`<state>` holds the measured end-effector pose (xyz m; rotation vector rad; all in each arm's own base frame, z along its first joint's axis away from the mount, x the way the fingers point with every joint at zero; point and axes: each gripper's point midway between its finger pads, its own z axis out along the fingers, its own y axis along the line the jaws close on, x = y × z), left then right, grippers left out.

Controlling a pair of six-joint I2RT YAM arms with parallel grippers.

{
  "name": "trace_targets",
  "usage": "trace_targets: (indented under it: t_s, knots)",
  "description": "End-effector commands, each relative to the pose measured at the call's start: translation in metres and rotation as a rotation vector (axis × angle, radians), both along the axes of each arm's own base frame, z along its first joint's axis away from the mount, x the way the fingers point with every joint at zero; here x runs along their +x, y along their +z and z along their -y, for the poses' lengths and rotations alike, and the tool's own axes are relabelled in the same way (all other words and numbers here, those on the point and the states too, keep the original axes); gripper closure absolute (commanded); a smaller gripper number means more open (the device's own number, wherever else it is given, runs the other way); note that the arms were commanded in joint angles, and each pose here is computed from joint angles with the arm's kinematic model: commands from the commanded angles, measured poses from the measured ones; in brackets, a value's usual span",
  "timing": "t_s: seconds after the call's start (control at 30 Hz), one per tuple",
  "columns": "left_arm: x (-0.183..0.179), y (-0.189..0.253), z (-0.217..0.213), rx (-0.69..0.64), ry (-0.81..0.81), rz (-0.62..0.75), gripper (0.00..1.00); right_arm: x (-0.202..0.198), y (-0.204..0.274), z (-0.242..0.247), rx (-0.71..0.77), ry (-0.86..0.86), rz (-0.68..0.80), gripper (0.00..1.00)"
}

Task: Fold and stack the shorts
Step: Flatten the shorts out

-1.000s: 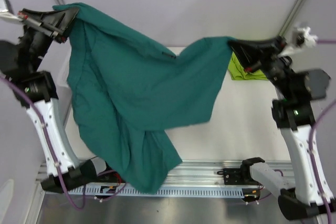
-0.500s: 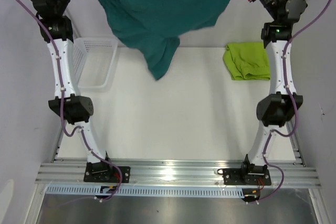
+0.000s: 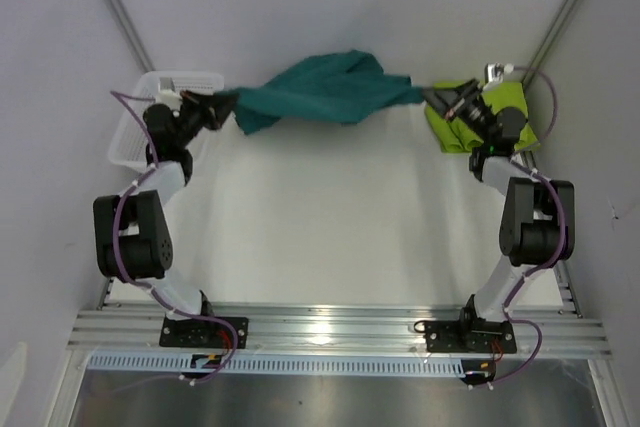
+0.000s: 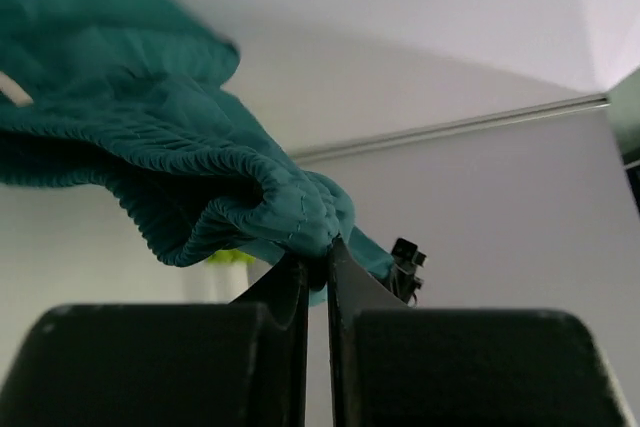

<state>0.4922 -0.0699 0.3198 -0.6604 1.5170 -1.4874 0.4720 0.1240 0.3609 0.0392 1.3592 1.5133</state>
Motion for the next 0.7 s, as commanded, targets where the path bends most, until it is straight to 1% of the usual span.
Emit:
trace_targets:
  t_s: [0.0, 0.03, 0.07, 0.13, 0.17, 0.2, 0.27, 0.3, 0.33, 0.37, 0.4, 0.47, 0.5, 0.53, 0.57, 0.6, 0.63, 0.67]
  knots:
    - [-0.069, 0.03, 0.026, 0.116, -0.058, 0.282, 1.0, -0.073, 0.017, -0.005, -0.034, 0.032, 0.252, 1.0]
    - [-0.079, 0.007, 0.03, 0.119, -0.062, 0.243, 1.0, -0.08, 0.005, -0.006, -0.041, 0.033, 0.23, 1.0]
    - [-0.087, 0.001, 0.035, 0.13, -0.075, 0.238, 1.0, -0.094, -0.015, -0.006, -0.044, 0.025, 0.179, 1.0]
    - [-0.108, -0.024, 0.041, 0.173, -0.087, 0.197, 1.0, -0.108, -0.032, -0.007, -0.069, 0.007, 0.163, 1.0]
    - [-0.117, -0.028, 0.045, 0.188, -0.104, 0.189, 1.0, -0.116, -0.038, -0.007, -0.076, 0.0, 0.152, 1.0]
    - [-0.131, -0.034, 0.047, 0.218, -0.106, 0.187, 1.0, -0.132, -0.047, -0.008, -0.081, -0.008, 0.12, 1.0]
    - [-0.146, -0.049, 0.049, 0.256, -0.104, 0.146, 1.0, -0.144, -0.056, -0.007, -0.107, -0.045, 0.107, 1.0]
    - [-0.16, -0.048, 0.051, 0.307, -0.102, 0.178, 1.0, -0.159, -0.066, -0.008, -0.117, -0.055, 0.057, 1.0]
    - [-0.169, -0.065, 0.051, 0.32, -0.111, 0.108, 1.0, -0.165, -0.071, -0.007, -0.128, -0.077, 0.04, 1.0]
    - [-0.175, -0.071, 0.051, 0.344, -0.104, 0.093, 1.0, -0.172, -0.078, -0.008, -0.167, -0.096, 0.045, 1.0]
    - [-0.181, -0.079, 0.049, 0.387, -0.097, 0.084, 1.0, -0.188, -0.09, -0.009, -0.185, -0.105, -0.012, 1.0]
    - [-0.203, -0.093, 0.05, 0.404, -0.101, 0.041, 0.99, -0.203, -0.1, -0.01, -0.243, -0.132, -0.006, 1.0]
    - [-0.207, -0.097, 0.048, 0.416, -0.087, 0.027, 0.98, -0.221, -0.11, -0.011, -0.259, -0.138, -0.053, 1.0]
    - [-0.214, -0.102, 0.049, 0.416, -0.09, 0.011, 0.96, -0.229, -0.114, -0.01, -0.273, -0.152, -0.057, 0.99]
    - [-0.225, -0.113, 0.05, 0.418, -0.101, 0.0, 0.94, -0.237, -0.132, -0.01, -0.297, -0.151, -0.122, 0.94]
    - [-0.23, -0.118, 0.05, 0.421, -0.102, -0.015, 0.92, -0.246, -0.137, -0.01, -0.308, -0.153, -0.129, 0.91]
    - [-0.236, -0.118, 0.051, 0.424, -0.104, -0.009, 0.91, -0.261, -0.128, -0.011, -0.316, -0.168, -0.065, 0.89]
    - [-0.242, -0.133, 0.052, 0.425, -0.122, -0.036, 0.9, -0.268, -0.144, -0.009, -0.331, -0.174, -0.136, 0.86]
